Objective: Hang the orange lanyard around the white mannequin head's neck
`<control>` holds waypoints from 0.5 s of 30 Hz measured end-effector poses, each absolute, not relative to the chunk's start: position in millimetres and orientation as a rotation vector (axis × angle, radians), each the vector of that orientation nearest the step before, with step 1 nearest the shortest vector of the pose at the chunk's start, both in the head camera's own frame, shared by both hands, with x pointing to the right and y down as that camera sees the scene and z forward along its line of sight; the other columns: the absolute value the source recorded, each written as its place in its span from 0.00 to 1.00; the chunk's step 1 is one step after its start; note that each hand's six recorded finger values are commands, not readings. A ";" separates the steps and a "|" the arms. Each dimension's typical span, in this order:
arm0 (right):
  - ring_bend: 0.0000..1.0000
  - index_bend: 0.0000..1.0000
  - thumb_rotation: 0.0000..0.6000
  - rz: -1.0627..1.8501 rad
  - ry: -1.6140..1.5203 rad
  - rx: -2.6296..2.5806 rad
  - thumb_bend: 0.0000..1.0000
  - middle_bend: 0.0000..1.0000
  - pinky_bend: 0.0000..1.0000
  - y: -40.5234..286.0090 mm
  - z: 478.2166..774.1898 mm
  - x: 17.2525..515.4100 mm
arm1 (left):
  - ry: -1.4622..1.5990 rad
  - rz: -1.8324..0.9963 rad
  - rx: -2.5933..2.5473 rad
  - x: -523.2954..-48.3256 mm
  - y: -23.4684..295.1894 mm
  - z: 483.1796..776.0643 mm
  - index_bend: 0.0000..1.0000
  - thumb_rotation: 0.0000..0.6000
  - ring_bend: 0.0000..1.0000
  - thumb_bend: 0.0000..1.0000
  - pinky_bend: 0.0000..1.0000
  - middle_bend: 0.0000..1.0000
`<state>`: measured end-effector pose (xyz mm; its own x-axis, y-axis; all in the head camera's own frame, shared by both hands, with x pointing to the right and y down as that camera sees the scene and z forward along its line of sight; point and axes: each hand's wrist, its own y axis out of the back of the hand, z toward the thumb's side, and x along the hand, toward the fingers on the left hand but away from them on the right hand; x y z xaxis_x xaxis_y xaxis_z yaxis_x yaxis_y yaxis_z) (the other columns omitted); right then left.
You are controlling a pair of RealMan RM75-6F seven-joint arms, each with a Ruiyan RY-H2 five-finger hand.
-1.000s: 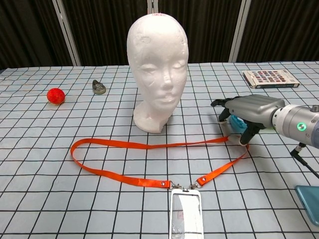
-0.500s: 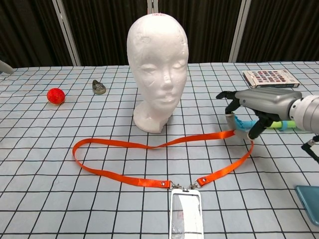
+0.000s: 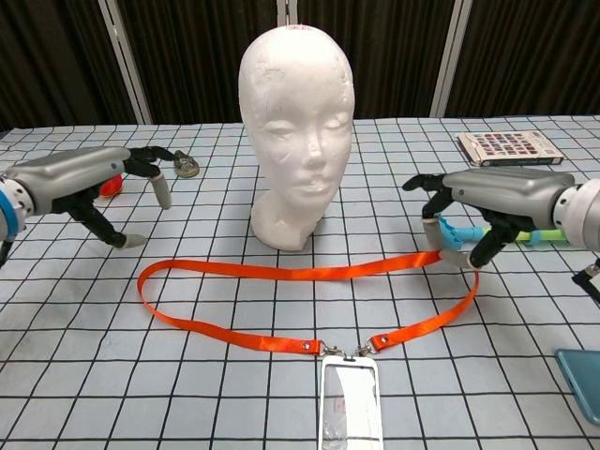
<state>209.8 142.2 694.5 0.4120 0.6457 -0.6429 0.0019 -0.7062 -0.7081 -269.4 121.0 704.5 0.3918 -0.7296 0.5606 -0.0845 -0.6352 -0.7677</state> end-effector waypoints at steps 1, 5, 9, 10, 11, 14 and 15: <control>0.00 0.72 1.00 1.316 -0.548 -2.042 0.38 0.02 0.00 142.3 695.2 210.2 | 0.687 -1.259 -2.004 -265.2 121.9 707.6 0.40 1.00 0.00 0.28 0.00 0.00; 0.00 0.72 1.00 1.318 -0.548 -2.049 0.38 0.02 0.00 142.6 697.0 211.4 | 0.652 -1.260 -2.027 -249.3 127.1 721.1 0.41 1.00 0.00 0.31 0.00 0.00; 0.00 0.72 1.00 1.315 -0.543 -2.051 0.38 0.02 0.00 142.3 697.5 212.0 | 0.622 -1.276 -2.038 -239.6 130.8 731.9 0.42 1.00 0.00 0.36 0.00 0.00; 0.00 0.72 1.00 1.314 -0.542 -2.051 0.38 0.02 0.00 142.1 697.5 212.1 | 0.617 -1.280 -2.041 -238.0 131.5 733.8 0.42 1.00 0.00 0.37 0.00 0.00; 0.00 0.72 1.00 1.313 -0.542 -2.052 0.38 0.02 0.00 142.0 697.5 212.1 | 0.612 -1.285 -2.045 -236.1 132.5 736.0 0.43 1.00 0.00 0.38 0.00 0.00; 0.00 0.72 1.00 1.310 -0.541 -2.052 0.38 0.02 0.00 141.8 697.5 212.4 | 0.604 -1.297 -2.049 -233.4 134.6 740.3 0.44 1.00 0.00 0.40 0.00 0.00; 0.00 0.72 1.00 1.310 -0.541 -2.052 0.38 0.02 0.00 141.8 697.4 212.5 | 0.602 -1.300 -2.050 -232.8 135.1 741.4 0.45 1.00 0.00 0.40 0.00 0.00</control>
<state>212.5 141.8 697.4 0.4198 0.6377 -0.6458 0.0038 -0.7128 -0.7014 -232.8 135.1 741.4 0.4085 -0.6662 0.6240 -0.0447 -0.6974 -0.7153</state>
